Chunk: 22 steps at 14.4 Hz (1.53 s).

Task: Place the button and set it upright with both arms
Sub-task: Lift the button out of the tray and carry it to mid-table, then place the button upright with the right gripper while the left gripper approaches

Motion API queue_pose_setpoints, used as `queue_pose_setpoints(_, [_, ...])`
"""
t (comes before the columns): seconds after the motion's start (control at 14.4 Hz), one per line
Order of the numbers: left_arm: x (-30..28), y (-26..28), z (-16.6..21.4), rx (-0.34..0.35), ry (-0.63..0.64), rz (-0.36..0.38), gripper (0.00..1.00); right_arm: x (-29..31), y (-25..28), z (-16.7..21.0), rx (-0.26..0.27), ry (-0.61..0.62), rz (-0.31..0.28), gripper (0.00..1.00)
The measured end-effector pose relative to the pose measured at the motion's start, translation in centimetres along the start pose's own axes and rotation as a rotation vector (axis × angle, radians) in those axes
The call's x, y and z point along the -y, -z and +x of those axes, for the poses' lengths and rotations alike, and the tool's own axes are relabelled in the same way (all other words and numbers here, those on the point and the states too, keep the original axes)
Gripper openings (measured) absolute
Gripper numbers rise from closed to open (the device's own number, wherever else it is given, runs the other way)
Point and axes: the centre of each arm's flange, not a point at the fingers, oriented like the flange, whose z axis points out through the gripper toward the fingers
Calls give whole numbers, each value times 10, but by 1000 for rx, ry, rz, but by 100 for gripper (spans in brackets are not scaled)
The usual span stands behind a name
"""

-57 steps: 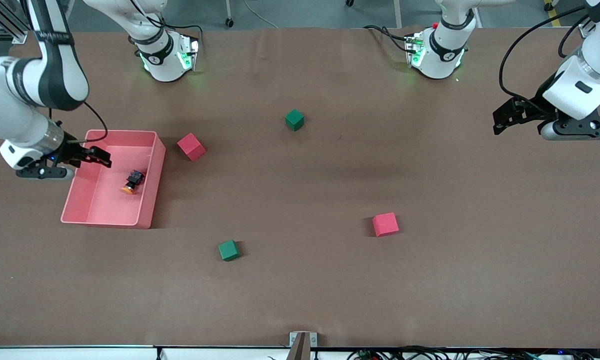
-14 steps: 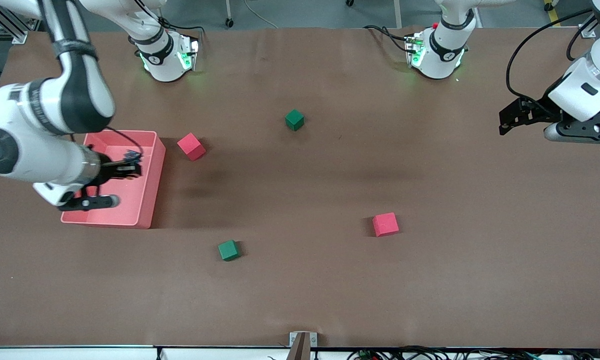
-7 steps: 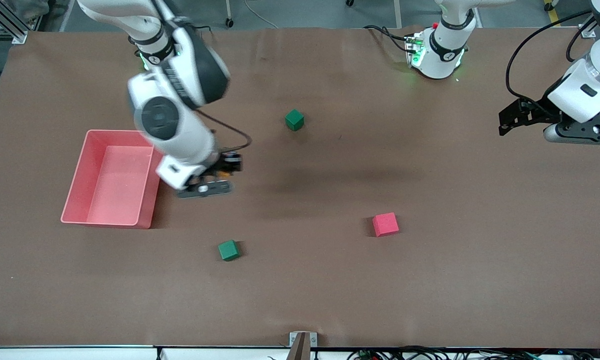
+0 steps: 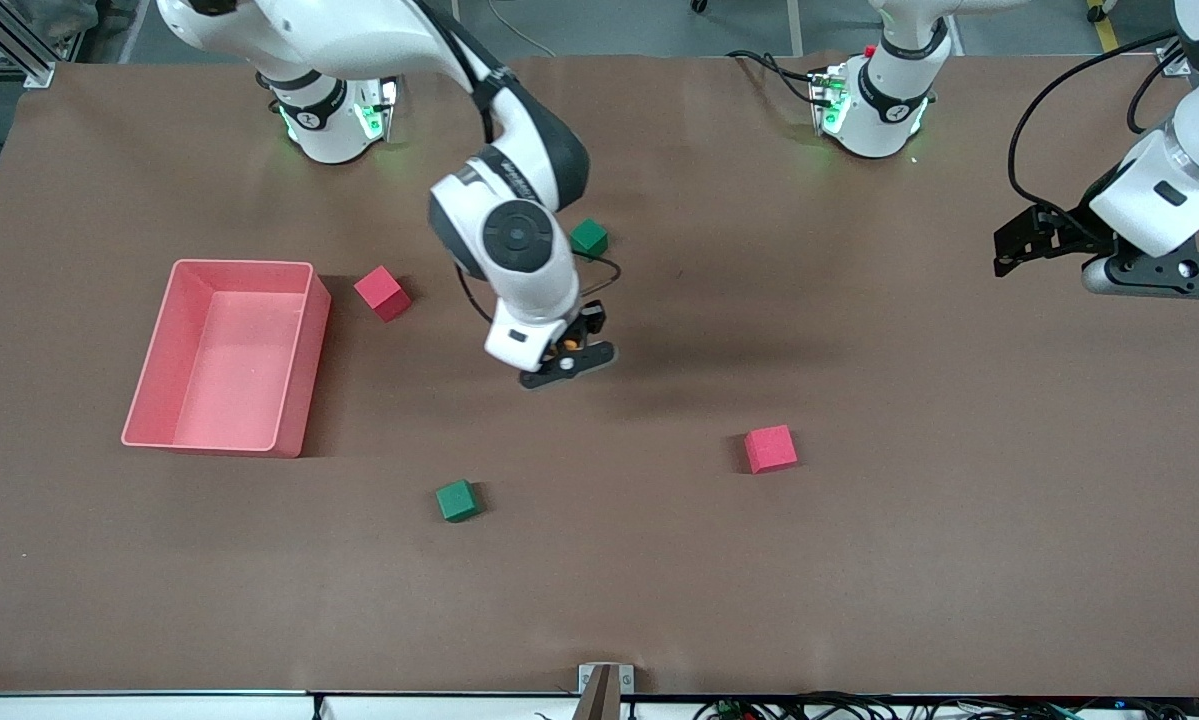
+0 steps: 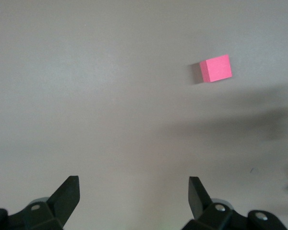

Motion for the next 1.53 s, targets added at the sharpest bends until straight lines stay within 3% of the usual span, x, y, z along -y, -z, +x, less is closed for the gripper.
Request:
queue_pose_setpoints(0.42, [0, -5, 3, 5, -1, -1, 100, 18, -84, 7, 12, 231, -20, 40])
queue_pose_setpoints(0.69, [-2, -14, 9, 16, -5, -3, 100, 19, -109, 8, 15, 255, -22, 40])
queue_pose_setpoints(1.04, [-11, -41, 23, 46, -18, -8, 100, 21, -133, 12, -25, 257, -15, 41])
queue_pose_setpoints(1.32, [-10, -51, 28, 58, -18, -10, 100, 12, -122, 23, -57, 242, -18, 76])
queue_pose_setpoints(1.53, [-11, -54, 31, 54, -2, -10, 100, -8, -87, 41, -116, 210, -16, 100])
